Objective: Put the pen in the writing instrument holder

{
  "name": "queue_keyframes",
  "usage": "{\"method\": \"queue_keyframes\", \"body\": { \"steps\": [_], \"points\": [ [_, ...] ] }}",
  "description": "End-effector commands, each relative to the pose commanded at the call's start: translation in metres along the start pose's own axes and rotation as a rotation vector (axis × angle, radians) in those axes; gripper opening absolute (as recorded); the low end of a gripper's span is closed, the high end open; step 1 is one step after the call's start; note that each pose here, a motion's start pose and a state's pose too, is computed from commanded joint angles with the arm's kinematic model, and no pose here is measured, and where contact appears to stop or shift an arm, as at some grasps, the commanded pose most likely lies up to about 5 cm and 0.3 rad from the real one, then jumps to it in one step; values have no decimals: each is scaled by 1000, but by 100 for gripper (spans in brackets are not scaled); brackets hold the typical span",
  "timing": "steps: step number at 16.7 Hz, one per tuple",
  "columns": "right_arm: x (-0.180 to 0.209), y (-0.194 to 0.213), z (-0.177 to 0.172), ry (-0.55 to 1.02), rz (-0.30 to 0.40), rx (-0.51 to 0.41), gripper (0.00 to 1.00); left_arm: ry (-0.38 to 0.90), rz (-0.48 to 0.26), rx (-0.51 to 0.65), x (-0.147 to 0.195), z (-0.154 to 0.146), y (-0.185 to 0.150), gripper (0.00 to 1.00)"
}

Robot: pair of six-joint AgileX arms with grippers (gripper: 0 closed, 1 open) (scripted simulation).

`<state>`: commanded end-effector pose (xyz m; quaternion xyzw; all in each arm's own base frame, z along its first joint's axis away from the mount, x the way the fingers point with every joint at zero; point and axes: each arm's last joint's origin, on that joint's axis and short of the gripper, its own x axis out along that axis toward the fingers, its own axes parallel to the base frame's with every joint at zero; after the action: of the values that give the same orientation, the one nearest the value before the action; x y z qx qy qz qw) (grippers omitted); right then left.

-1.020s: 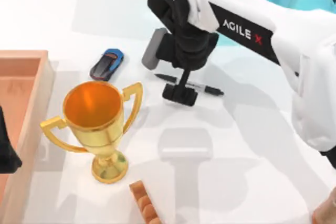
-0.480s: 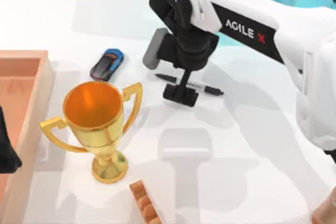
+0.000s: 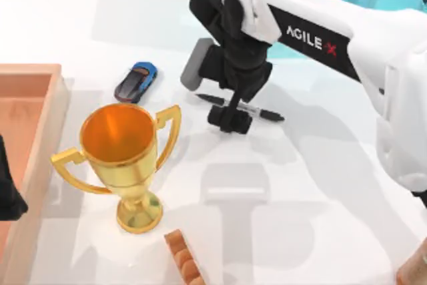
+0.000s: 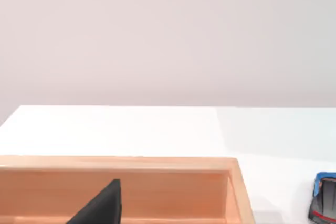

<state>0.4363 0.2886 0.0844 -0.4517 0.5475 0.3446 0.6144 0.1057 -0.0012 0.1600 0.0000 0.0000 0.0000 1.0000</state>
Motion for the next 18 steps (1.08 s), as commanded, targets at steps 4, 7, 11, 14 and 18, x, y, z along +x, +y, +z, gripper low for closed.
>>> {"method": "queue_keyframes", "body": {
  "steps": [4, 7, 11, 14, 18],
  "points": [
    [0, 0, 0, 0, 0, 0, 0, 0, 0, 0, 0, 0, 0, 100],
    [0, 0, 0, 0, 0, 0, 0, 0, 0, 0, 0, 0, 0, 100],
    [-34, 5, 0, -43, 24, 26, 0, 0, 0, 0, 0, 0, 0, 100],
    [-47, 9, -1, -42, 23, 23, 0, 0, 0, 0, 0, 0, 0, 100],
    [-93, 23, -16, -6, 34, 32, 0, 0, 0, 0, 0, 0, 0, 100]
  ]
}}
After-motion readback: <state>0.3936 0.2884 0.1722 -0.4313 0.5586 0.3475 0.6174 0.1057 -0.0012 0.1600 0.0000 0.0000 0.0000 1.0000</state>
